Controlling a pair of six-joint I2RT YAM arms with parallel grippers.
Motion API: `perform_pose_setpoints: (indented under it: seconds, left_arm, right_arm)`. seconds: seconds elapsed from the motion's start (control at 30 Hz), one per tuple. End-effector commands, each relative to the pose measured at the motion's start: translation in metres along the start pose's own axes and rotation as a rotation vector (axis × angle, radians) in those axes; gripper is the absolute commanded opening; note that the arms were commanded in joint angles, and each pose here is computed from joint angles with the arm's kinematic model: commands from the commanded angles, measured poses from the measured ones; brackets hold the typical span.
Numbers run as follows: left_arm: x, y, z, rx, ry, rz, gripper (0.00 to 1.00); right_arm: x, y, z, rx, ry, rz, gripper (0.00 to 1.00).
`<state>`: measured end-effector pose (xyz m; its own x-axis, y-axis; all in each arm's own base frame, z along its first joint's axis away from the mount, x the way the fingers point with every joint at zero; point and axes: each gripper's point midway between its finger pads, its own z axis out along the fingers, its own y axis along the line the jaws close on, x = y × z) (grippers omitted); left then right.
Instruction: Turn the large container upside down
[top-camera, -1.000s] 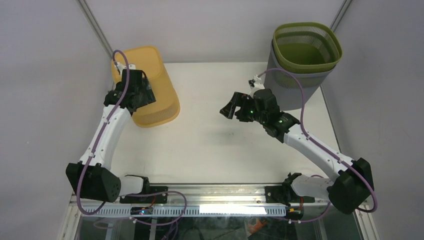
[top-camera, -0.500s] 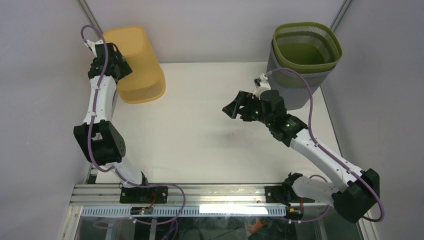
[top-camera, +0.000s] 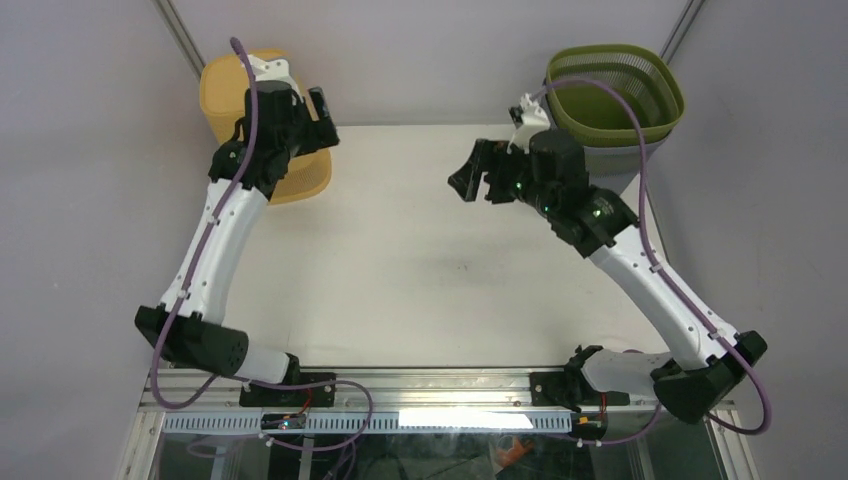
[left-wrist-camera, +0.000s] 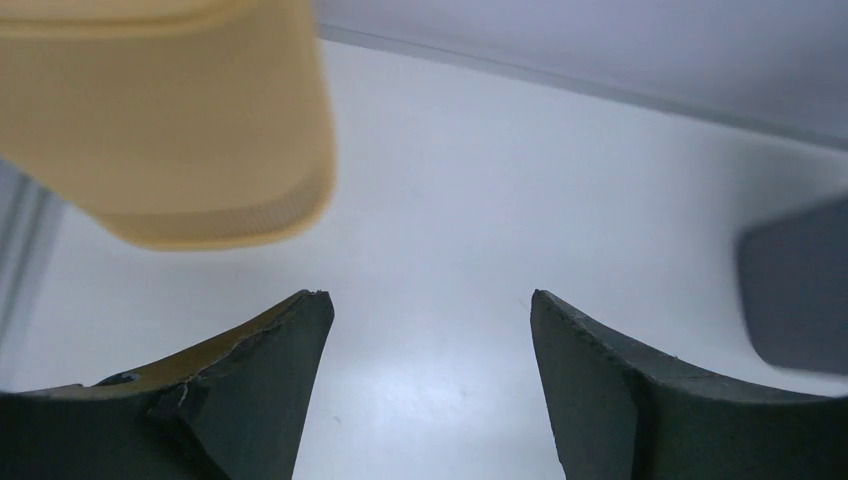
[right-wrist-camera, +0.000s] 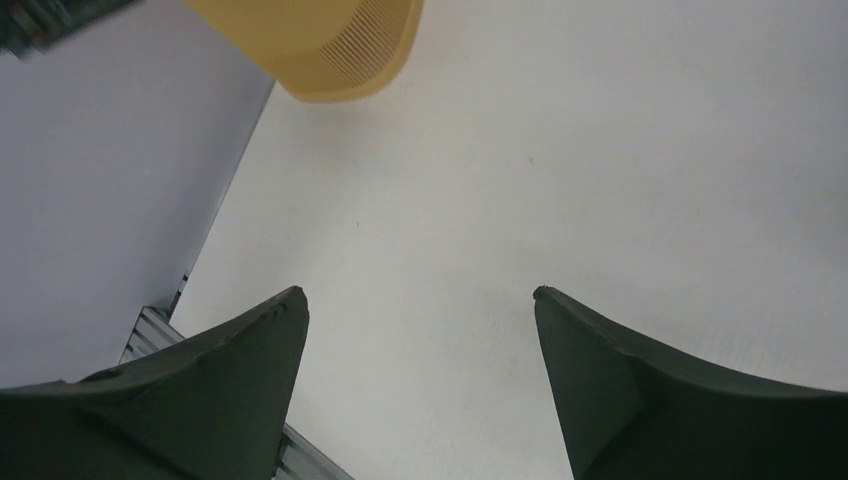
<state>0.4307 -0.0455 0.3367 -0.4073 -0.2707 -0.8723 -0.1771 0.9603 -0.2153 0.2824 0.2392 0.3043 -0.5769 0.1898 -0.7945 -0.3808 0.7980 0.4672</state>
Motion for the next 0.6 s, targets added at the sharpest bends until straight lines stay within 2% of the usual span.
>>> perform_pose_setpoints:
  seconds: [0.0,0.17,0.27,0.33,0.47,0.57]
  left_arm:
    - [0.016,-0.051,-0.060,0.162,-0.008,-0.023,0.77]
    - [0.082,-0.100,-0.072,0.300,0.143,0.025,0.85]
    - [0.122,-0.128,-0.076,0.372,0.233,0.070,0.94]
    - [0.139,-0.147,-0.081,0.429,0.269,0.091,0.99]
    - [0.165,-0.173,-0.087,0.524,0.339,0.119,0.99]
    - [0.171,-0.182,-0.091,0.560,0.354,0.127,0.99]
  right_arm:
    - [-0.080,0.017,-0.030,0.064,-0.100,-0.220,0.88]
    - [-0.148,-0.030,-0.052,0.452,-0.119,-0.297,0.93]
    - [-0.175,-0.055,-0.059,0.583,-0.116,-0.349,0.97]
    - [-0.186,-0.067,-0.061,0.597,-0.146,-0.332,0.99]
    - [-0.203,-0.096,-0.063,0.663,-0.169,-0.307,0.98]
    - [-0.203,-0.115,-0.052,0.700,-0.124,-0.339,0.90]
